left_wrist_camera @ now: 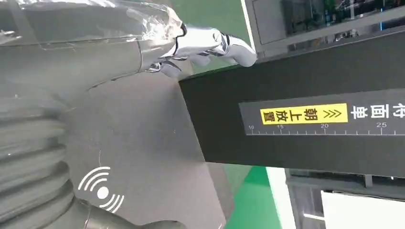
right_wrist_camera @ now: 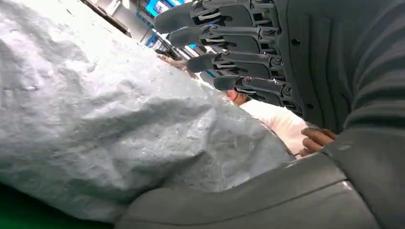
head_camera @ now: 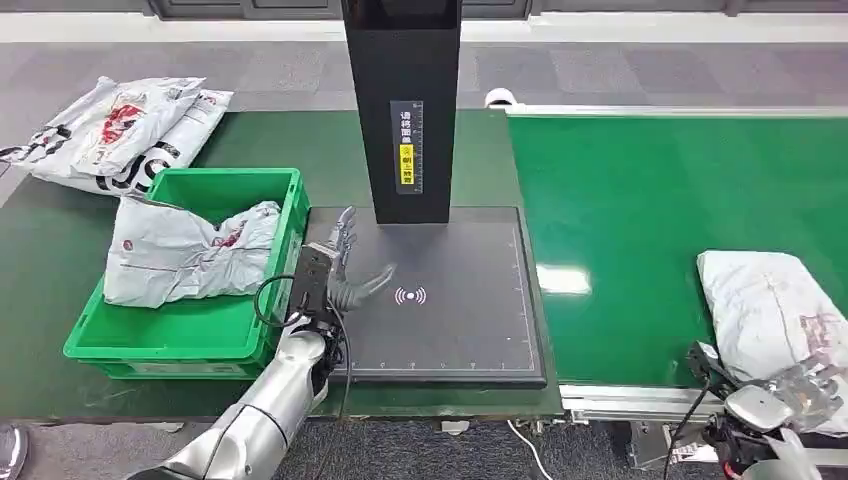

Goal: Moved the parcel from conveyor to table for the left to box.

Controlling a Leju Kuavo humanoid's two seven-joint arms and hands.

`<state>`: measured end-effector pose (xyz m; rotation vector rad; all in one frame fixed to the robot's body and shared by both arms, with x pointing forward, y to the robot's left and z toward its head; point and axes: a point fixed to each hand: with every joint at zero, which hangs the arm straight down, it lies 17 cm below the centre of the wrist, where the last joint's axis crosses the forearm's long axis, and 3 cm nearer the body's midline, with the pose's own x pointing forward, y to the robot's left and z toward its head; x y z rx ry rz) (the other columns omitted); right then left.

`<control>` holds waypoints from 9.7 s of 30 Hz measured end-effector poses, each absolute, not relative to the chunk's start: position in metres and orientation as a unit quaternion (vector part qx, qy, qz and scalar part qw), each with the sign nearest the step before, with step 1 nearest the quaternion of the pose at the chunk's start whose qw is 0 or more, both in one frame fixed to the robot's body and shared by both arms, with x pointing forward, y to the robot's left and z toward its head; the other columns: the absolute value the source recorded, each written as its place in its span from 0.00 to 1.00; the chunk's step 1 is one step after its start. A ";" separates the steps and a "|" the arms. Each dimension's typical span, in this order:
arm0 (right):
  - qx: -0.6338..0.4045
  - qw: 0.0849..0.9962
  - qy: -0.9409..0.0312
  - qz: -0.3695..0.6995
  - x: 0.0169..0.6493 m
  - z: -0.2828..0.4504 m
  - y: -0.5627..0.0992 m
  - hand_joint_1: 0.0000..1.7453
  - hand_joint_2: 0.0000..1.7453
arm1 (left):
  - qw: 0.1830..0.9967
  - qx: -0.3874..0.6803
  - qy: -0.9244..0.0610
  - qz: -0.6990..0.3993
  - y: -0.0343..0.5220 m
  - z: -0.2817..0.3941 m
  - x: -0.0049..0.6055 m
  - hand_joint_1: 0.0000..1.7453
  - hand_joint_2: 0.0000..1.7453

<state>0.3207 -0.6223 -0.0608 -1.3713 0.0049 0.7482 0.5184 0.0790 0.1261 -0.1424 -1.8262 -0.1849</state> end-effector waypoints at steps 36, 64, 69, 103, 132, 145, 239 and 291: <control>-0.594 0.574 -0.496 0.267 0.492 0.063 -0.460 1.00 1.00 | 0.604 0.001 -0.793 -0.083 0.105 0.121 0.525 0.00 1.00; -0.252 0.525 -0.745 0.324 0.493 0.124 -0.039 1.00 1.00 | 0.592 0.056 -0.799 -0.092 0.126 0.129 0.537 0.00 1.00; -0.143 0.545 -0.701 0.436 0.449 0.069 0.039 0.00 1.00 | 0.584 0.046 -0.807 -0.075 0.129 0.141 0.541 0.00 1.00; -0.163 0.501 -0.843 0.104 0.476 0.156 -0.087 0.00 0.00 | 0.561 -0.010 -0.823 -0.086 0.115 0.155 0.528 0.00 1.00; -0.169 0.486 -0.857 -0.006 0.487 0.191 -0.170 0.00 0.00 | 0.556 0.143 -0.589 -0.569 0.040 0.010 0.489 1.00 1.00; -0.178 0.498 -0.849 0.002 0.481 0.175 -0.173 0.00 0.00 | 0.496 0.222 -0.765 -0.346 0.081 0.130 0.542 1.00 1.00; -0.412 0.549 -0.716 0.127 0.497 0.103 -0.298 0.00 0.00 | 0.594 -0.064 -0.802 -0.019 0.164 0.177 0.577 0.00 1.00; -0.678 0.662 -0.222 0.232 0.407 -0.009 -0.536 0.00 1.00 | 0.673 -0.055 -0.737 -0.037 0.098 0.101 0.536 0.00 1.00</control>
